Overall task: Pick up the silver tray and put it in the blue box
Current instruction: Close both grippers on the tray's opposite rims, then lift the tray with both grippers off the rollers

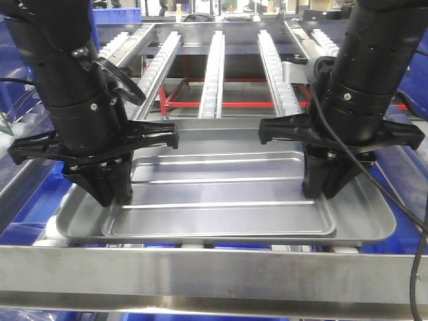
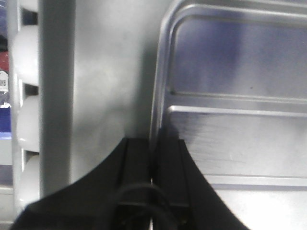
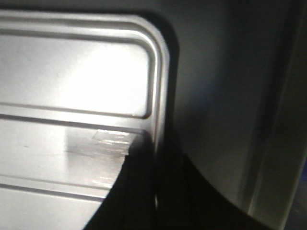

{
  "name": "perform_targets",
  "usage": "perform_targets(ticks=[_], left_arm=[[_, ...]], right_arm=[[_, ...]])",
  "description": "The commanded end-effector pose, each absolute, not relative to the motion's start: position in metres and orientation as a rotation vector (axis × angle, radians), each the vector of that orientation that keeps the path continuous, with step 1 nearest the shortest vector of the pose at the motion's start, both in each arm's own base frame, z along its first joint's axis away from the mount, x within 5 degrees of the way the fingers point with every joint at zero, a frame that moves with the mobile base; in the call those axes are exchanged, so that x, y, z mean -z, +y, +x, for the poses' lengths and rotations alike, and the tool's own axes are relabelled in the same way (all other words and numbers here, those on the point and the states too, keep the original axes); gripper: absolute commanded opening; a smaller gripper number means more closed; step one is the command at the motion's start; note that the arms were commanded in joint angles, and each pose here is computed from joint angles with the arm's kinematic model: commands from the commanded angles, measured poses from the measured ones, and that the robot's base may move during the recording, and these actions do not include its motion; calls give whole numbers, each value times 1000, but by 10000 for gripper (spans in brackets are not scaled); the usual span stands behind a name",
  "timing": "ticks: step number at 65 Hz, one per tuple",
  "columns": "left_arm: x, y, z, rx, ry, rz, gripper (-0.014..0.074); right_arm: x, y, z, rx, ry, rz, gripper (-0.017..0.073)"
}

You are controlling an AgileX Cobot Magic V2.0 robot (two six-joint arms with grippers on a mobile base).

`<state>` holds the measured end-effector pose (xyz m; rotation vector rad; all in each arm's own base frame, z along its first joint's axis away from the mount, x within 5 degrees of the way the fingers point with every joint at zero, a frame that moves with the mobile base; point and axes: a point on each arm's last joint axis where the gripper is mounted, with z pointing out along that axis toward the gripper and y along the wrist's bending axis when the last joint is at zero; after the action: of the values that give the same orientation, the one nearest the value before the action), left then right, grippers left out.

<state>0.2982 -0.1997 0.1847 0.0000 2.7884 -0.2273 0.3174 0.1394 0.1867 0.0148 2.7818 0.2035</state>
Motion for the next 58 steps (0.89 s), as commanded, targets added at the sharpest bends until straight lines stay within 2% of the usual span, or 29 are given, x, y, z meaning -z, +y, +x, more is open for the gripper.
perform_targets(ticks=[1,14,29,41,47,58], left_arm=[[-206,-202,304,274,2679,39,-104],[-242,-199,304,274,2590,74,-104],[-296,-185,278,379,2460,44,-104],[-301,-185,242,401,2472,58,-104],[-295,-184,225,395,2496,62,-104],[-278,-182,197,368,2580,87,-104]], right_arm=[[-210,139,323,-234,2679,-8,49],[-247,138,319,-316,2540,35,51],[-279,130,286,-374,2453,60,59],[-275,130,245,-380,2472,127,59],[-269,127,227,-318,2521,160,59],[-261,134,202,-270,2594,139,59]])
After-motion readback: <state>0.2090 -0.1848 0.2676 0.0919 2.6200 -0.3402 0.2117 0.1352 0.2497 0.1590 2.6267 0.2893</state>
